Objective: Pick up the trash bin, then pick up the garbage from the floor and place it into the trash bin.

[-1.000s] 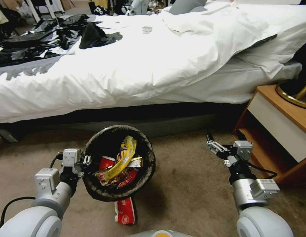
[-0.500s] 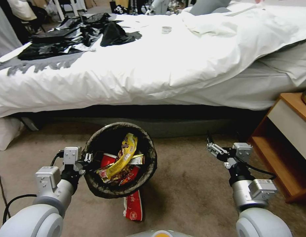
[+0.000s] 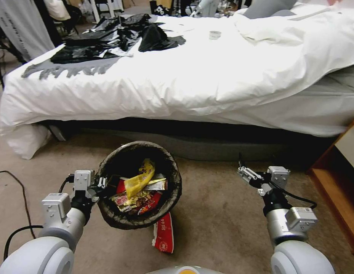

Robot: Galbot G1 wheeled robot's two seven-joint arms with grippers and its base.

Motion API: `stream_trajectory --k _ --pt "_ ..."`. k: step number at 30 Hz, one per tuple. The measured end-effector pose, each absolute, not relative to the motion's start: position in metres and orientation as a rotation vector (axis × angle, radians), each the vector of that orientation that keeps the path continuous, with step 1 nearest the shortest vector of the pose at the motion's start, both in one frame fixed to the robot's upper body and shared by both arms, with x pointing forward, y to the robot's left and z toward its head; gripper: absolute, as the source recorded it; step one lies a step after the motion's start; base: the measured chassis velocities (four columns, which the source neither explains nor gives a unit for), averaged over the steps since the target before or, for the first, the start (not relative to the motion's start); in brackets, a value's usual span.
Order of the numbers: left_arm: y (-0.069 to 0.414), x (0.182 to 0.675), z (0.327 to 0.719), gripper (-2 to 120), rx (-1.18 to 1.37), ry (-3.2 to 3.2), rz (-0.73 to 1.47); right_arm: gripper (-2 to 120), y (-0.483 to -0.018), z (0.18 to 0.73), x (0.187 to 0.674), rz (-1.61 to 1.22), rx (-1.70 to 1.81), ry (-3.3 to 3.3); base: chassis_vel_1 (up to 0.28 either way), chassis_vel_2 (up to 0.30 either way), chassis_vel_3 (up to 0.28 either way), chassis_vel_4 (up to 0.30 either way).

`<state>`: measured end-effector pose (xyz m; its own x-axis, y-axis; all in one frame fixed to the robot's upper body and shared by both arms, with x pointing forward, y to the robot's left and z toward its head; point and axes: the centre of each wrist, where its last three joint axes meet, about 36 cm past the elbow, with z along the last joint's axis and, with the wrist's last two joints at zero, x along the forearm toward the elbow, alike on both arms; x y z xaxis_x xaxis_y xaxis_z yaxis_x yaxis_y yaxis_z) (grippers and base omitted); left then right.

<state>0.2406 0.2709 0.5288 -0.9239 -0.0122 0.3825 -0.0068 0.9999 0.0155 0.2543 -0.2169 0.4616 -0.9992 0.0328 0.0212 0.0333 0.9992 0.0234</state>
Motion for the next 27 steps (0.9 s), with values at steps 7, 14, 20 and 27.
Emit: stream_trajectory --k 7,14,20,27 --pt "0.2717 0.2404 0.5290 1 0.019 -2.750 -0.021 100 -0.2167 0.4605 0.2544 -0.038 -0.055 -3.118 0.055 0.052 0.052 0.053" --pt "0.2721 0.2402 0.5289 1 0.020 -2.749 -0.020 100 -0.2160 0.4599 0.2553 -0.042 -0.059 -3.119 0.052 0.051 0.053 0.054" --pt "0.2720 0.2404 0.5291 1 0.020 -2.750 -0.019 100 -0.2160 0.4594 0.2560 -0.043 -0.062 -3.120 0.081 0.069 0.060 0.071" --pt "0.2719 0.2407 0.5293 1 0.020 -2.752 -0.018 100 -0.2161 0.4590 0.2569 -0.043 -0.064 -3.122 0.082 0.073 0.079 0.079"
